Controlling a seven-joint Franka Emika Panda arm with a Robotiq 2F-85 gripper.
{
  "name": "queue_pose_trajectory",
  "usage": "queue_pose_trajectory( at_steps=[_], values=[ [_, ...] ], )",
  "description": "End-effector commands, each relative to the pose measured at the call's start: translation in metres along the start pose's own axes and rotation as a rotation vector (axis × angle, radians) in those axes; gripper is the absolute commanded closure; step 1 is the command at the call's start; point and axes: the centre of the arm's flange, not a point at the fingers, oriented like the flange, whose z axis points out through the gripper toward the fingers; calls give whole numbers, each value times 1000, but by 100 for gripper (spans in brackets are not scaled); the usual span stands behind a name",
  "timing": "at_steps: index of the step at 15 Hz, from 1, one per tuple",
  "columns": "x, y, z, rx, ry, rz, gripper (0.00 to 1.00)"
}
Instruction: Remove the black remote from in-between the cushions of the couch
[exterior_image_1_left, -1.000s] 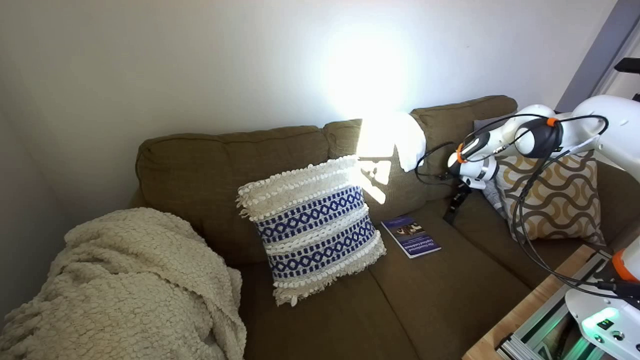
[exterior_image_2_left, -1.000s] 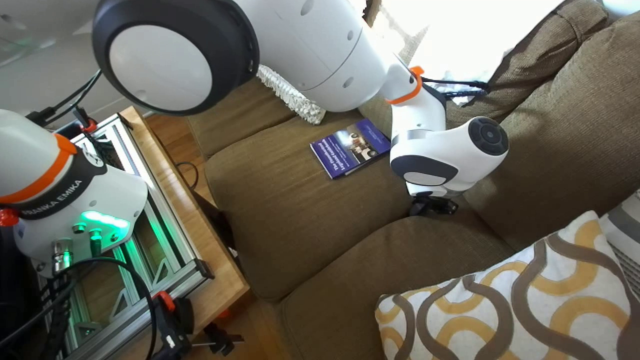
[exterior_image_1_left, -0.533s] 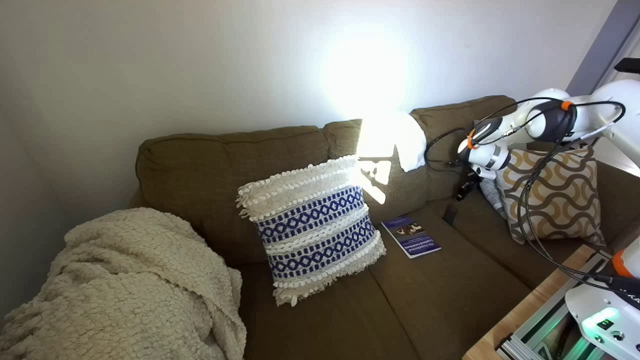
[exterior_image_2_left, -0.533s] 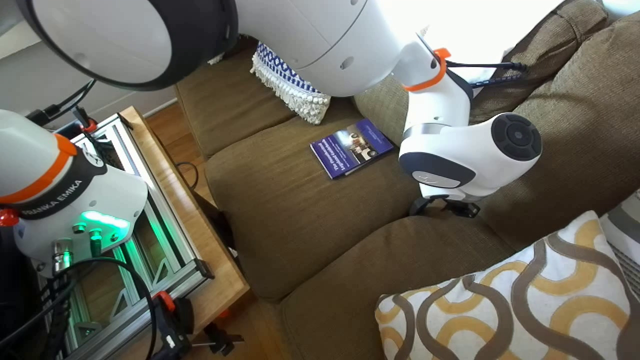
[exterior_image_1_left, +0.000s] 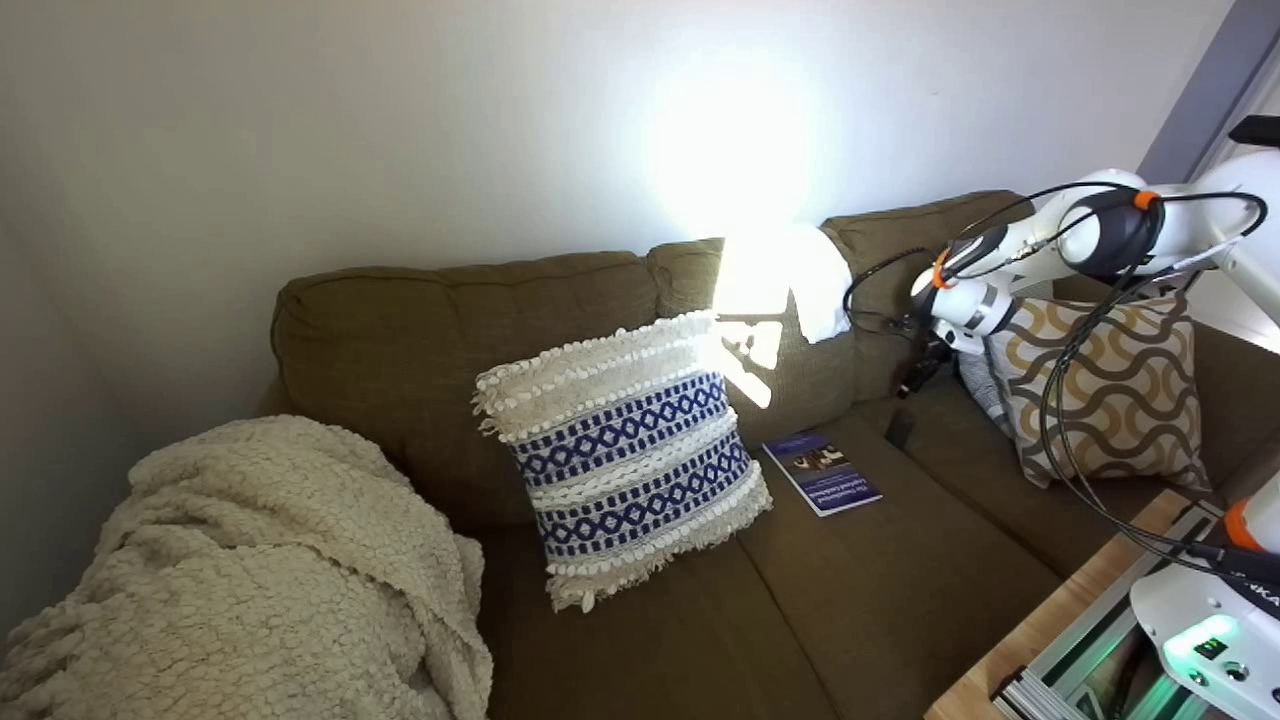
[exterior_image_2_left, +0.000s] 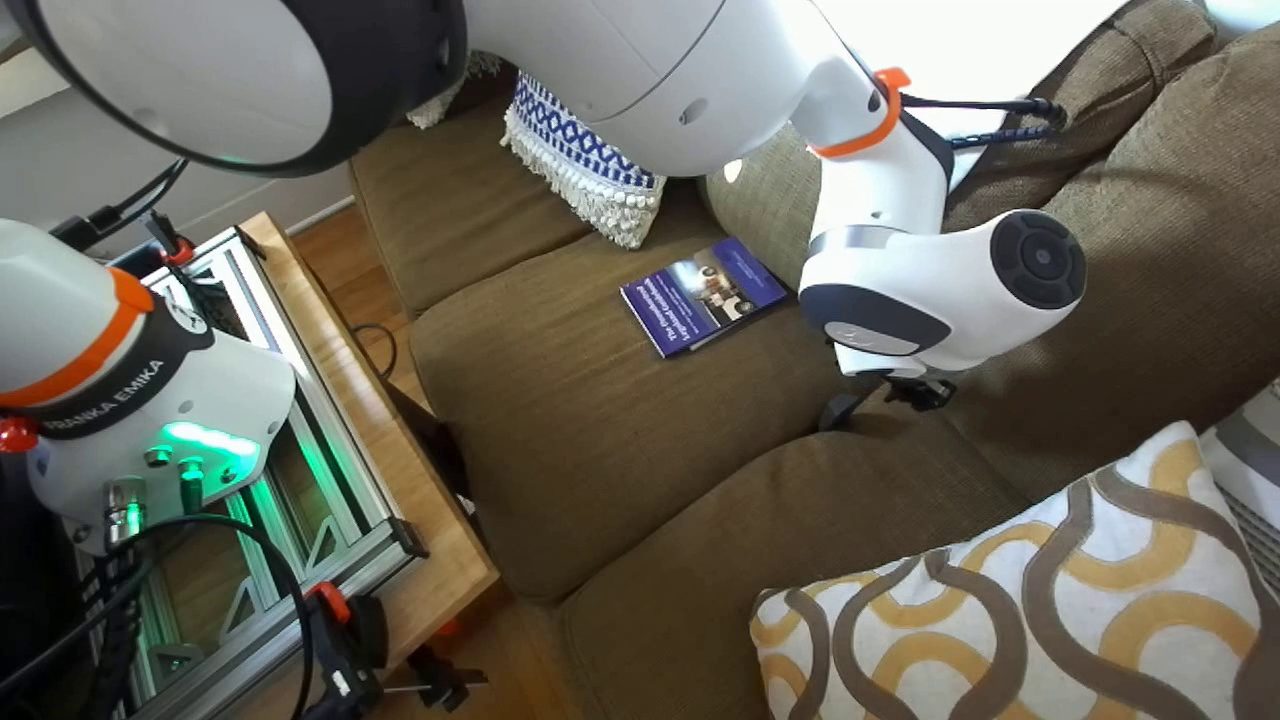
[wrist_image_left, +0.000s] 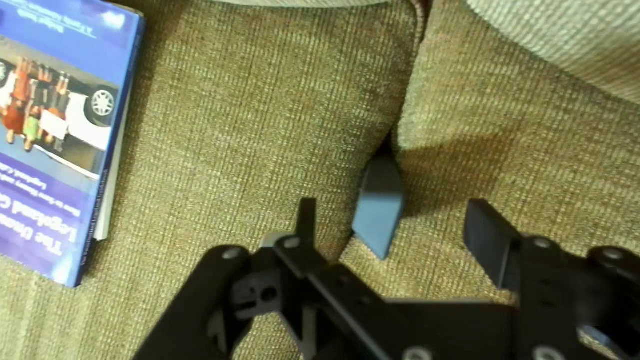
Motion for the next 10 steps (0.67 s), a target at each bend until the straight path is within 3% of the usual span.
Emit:
queue_pose_trajectory(
  at_steps=[1,5,10],
  values=[
    [-7,1,27,-89,27,-2,0],
    [-5,1,51,-115,98,11,0],
    [-2,-7,58,-9,160,-3,0]
  ],
)
